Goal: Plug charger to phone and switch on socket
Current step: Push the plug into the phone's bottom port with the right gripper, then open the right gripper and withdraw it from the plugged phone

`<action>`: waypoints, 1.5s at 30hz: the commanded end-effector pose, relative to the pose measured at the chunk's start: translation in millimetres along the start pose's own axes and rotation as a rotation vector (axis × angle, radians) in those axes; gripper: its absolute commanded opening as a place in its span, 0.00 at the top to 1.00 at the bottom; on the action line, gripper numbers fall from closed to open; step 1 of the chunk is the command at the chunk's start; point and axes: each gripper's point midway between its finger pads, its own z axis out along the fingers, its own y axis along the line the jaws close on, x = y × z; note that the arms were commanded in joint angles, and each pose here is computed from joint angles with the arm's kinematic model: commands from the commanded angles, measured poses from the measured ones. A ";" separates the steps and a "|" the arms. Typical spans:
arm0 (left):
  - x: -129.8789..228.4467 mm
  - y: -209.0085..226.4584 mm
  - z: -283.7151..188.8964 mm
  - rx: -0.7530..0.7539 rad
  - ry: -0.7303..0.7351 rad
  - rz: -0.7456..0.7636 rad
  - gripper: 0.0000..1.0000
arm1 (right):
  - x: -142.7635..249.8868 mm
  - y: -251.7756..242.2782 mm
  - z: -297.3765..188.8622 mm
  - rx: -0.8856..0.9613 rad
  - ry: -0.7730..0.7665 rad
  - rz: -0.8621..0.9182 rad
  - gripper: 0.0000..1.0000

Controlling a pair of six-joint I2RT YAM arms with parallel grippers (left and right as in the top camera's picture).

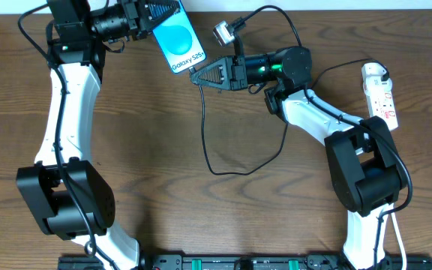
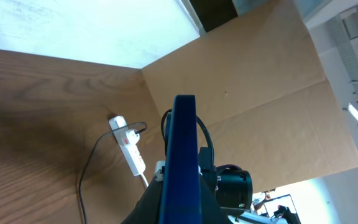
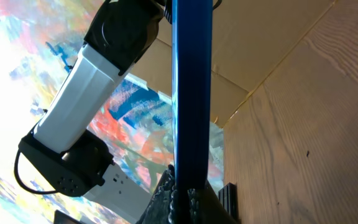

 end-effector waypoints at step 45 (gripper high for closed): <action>5.8 -7.4 -16.9 0.031 0.025 0.025 0.93 | 87.4 -182.0 -157.1 0.747 -0.074 0.553 0.01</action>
